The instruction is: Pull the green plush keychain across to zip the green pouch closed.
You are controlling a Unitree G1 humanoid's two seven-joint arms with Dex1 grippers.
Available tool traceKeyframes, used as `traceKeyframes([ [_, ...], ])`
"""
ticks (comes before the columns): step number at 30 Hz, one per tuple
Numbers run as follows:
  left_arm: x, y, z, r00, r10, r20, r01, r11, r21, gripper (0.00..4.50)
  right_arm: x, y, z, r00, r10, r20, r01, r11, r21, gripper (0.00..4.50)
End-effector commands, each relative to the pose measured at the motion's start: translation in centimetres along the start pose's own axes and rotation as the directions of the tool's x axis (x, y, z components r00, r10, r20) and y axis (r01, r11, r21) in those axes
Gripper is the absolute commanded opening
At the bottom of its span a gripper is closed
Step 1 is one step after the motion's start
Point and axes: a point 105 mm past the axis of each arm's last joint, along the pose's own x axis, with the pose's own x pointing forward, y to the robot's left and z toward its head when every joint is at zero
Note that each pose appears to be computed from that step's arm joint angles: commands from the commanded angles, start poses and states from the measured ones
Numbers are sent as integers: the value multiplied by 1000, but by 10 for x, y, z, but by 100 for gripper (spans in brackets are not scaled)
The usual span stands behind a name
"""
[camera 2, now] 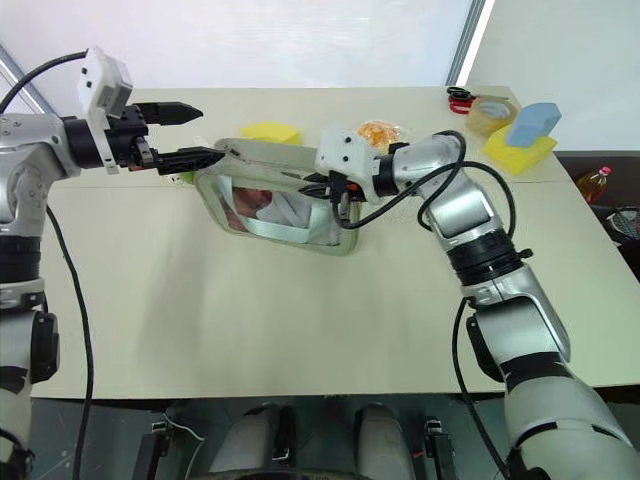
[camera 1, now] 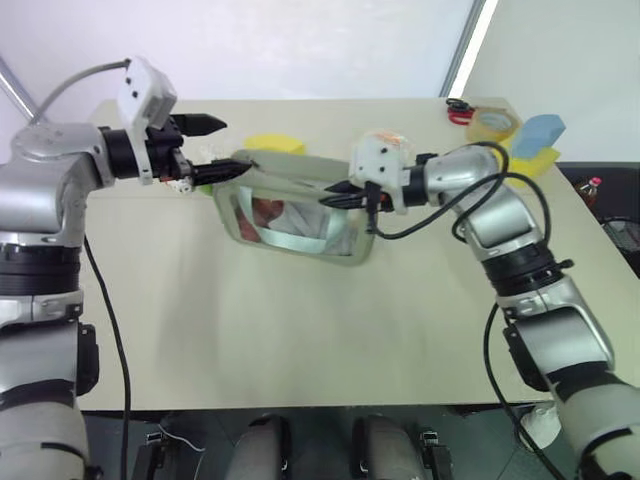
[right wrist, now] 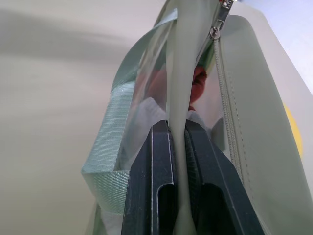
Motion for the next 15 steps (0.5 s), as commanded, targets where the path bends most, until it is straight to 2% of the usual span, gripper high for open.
traceKeyframes([
  [1,-13,2,7,1000,28,11,-29,999,23,450,-2,1,0,1000,20,-12,-20,999,-38,2],
  [2,-14,3,7,999,31,10,-31,999,19,450,-3,2,2,1000,30,-3,-30,999,-23,79],
  [3,-15,3,6,999,35,8,-36,999,14,450,-5,2,5,999,41,11,-41,999,0,104],
  [9,-15,4,1,999,40,-2,-40,999,11,450,-9,-7,14,1000,-8,5,8,998,-56,409],
  [13,-14,7,4,999,48,6,-48,999,14,450,5,-13,33,999,-15,39,17,999,-39,409],
  [15,-13,7,4,999,45,2,-45,999,19,450,13,-12,33,1000,-2,24,2,999,-33,409],
])
